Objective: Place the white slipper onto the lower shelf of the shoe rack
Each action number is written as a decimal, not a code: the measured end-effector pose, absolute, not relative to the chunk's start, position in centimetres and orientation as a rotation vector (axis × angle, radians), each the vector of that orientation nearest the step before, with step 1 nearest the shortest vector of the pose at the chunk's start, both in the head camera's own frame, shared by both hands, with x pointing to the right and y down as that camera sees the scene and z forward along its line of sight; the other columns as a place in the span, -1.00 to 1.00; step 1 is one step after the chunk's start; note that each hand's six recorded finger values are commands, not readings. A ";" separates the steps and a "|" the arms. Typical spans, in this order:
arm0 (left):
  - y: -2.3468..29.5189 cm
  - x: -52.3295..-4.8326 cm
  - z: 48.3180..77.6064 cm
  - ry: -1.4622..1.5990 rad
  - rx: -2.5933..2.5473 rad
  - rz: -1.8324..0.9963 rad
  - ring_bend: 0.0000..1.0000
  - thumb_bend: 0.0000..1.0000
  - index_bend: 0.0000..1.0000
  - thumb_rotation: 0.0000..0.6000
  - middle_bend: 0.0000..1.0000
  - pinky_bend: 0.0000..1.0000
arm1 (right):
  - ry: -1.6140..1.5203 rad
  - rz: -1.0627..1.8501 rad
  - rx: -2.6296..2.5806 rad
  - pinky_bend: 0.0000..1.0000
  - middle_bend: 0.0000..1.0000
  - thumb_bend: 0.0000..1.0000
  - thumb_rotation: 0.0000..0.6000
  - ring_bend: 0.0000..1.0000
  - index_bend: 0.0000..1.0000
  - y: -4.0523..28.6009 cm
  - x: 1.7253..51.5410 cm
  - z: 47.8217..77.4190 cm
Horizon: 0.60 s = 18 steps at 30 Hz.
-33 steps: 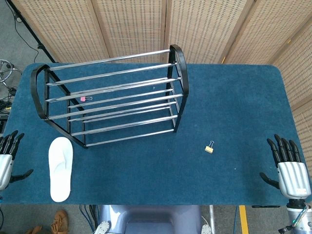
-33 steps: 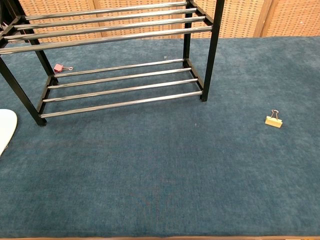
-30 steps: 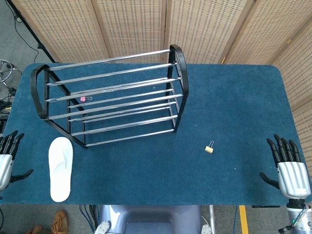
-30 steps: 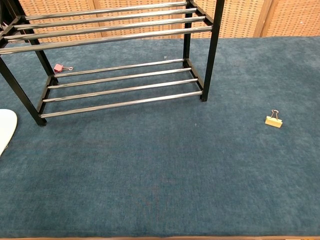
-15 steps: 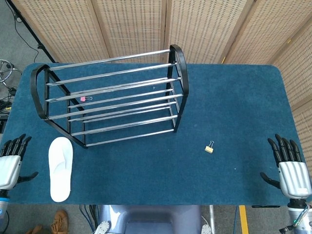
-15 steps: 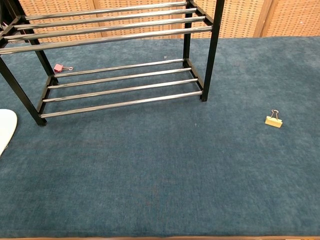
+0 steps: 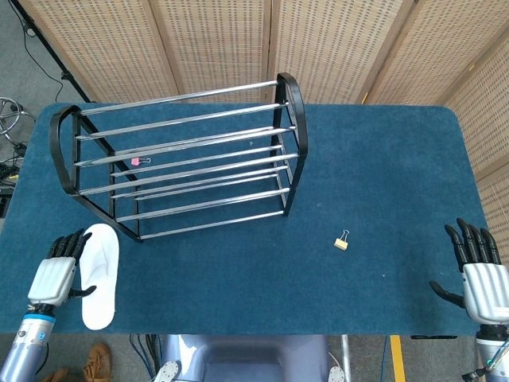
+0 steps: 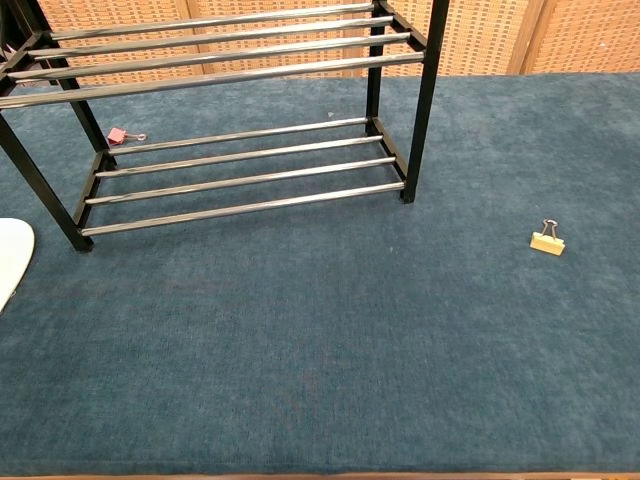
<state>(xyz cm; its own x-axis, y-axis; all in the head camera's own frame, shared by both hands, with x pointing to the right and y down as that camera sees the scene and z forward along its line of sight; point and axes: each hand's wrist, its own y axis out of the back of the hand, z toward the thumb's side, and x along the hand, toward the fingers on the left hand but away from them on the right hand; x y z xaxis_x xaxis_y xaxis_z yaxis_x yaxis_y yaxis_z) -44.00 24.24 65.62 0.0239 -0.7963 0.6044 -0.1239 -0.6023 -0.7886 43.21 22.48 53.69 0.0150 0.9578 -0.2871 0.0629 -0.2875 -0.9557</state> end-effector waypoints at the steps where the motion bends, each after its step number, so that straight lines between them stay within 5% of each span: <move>1: 24.3 -43.9 65.8 0.935 -1.775 -1.626 -1.00 -1.00 -1.00 1.00 -1.00 -1.00 | -1.103 1.386 -1.474 -1.00 -1.00 -1.00 1.00 -1.00 -1.00 22.5 43.3 53.7; 18: 23.0 -43.0 68.1 0.938 -1.740 -1.594 -1.00 -0.99 -1.00 1.00 -1.00 -0.96 | -1.116 1.402 -1.473 -1.00 -1.00 -1.00 1.00 -1.00 -1.00 22.5 43.7 53.6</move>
